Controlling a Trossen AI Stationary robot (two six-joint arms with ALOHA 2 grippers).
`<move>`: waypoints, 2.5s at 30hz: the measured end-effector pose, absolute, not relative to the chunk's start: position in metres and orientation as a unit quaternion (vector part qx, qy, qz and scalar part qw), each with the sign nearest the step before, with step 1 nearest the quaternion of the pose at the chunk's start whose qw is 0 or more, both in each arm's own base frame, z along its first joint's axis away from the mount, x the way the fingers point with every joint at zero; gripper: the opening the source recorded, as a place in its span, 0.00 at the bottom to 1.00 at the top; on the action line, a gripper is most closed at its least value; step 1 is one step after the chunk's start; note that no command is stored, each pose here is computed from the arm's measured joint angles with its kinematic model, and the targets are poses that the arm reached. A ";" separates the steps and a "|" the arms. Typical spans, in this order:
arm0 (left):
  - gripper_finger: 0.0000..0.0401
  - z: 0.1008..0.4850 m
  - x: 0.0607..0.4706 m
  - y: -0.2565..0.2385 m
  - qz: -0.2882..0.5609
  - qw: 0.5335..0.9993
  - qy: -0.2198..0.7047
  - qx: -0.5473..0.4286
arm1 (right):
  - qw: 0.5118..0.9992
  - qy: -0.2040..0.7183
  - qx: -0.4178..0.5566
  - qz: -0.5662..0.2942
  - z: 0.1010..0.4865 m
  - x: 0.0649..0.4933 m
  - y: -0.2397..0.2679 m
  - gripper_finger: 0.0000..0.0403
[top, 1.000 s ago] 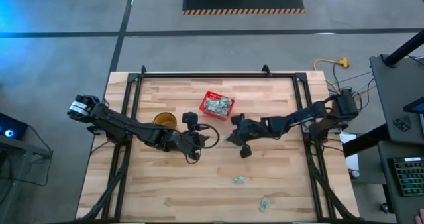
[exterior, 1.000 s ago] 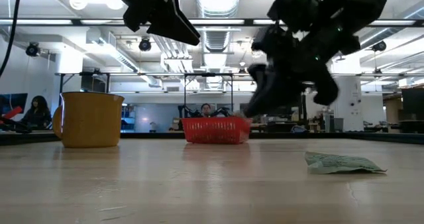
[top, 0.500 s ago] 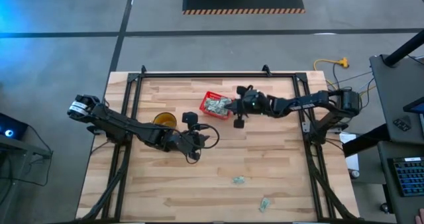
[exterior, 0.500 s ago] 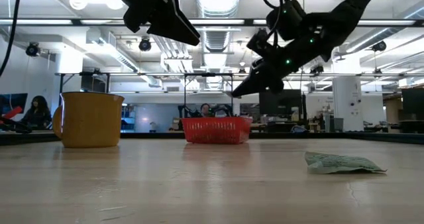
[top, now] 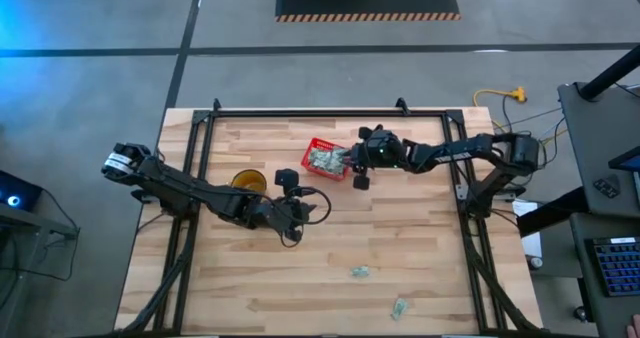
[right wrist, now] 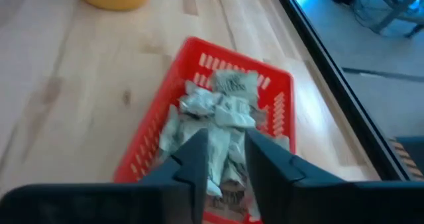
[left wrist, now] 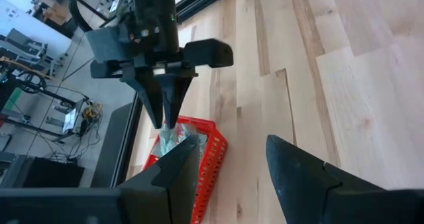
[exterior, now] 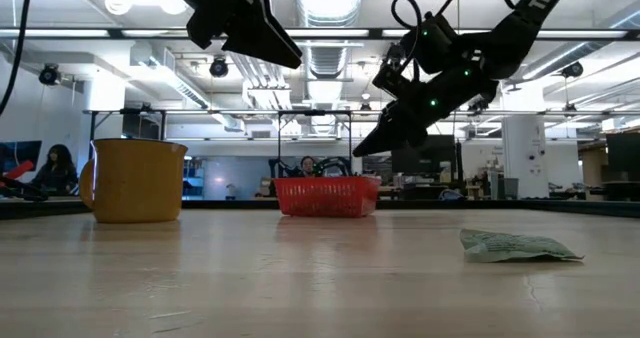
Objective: Pick and place Stevia / Truvia into bins
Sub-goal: Put the top stevia packet into the red basket
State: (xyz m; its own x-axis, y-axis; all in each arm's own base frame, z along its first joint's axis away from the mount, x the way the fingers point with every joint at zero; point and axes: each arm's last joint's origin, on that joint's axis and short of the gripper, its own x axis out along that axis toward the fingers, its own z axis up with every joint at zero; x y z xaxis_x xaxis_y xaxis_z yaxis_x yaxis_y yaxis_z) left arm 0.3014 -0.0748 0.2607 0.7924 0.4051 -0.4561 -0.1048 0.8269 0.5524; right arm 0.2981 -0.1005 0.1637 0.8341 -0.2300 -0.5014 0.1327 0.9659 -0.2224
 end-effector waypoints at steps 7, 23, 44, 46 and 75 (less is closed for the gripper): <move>0.40 0.260 0.303 -0.075 0.138 0.914 0.287 0.252 | 0.951 0.274 -0.108 -0.090 0.173 0.293 -0.100 0.37; 0.40 0.237 0.332 -0.088 0.092 0.942 0.245 0.212 | 0.920 0.389 -0.013 0.053 0.216 0.215 -0.042 0.37; 0.40 0.176 0.382 -0.117 -0.084 0.973 0.171 0.131 | 0.910 0.356 0.069 0.199 0.163 0.161 0.044 0.33; 0.40 0.170 0.386 -0.119 -0.096 0.973 0.170 0.120 | 0.914 0.350 0.063 0.197 0.159 0.160 0.046 0.33; 0.40 0.122 0.423 -0.145 -0.186 0.948 0.239 0.102 | 0.915 0.353 0.071 0.181 0.152 0.158 0.045 0.33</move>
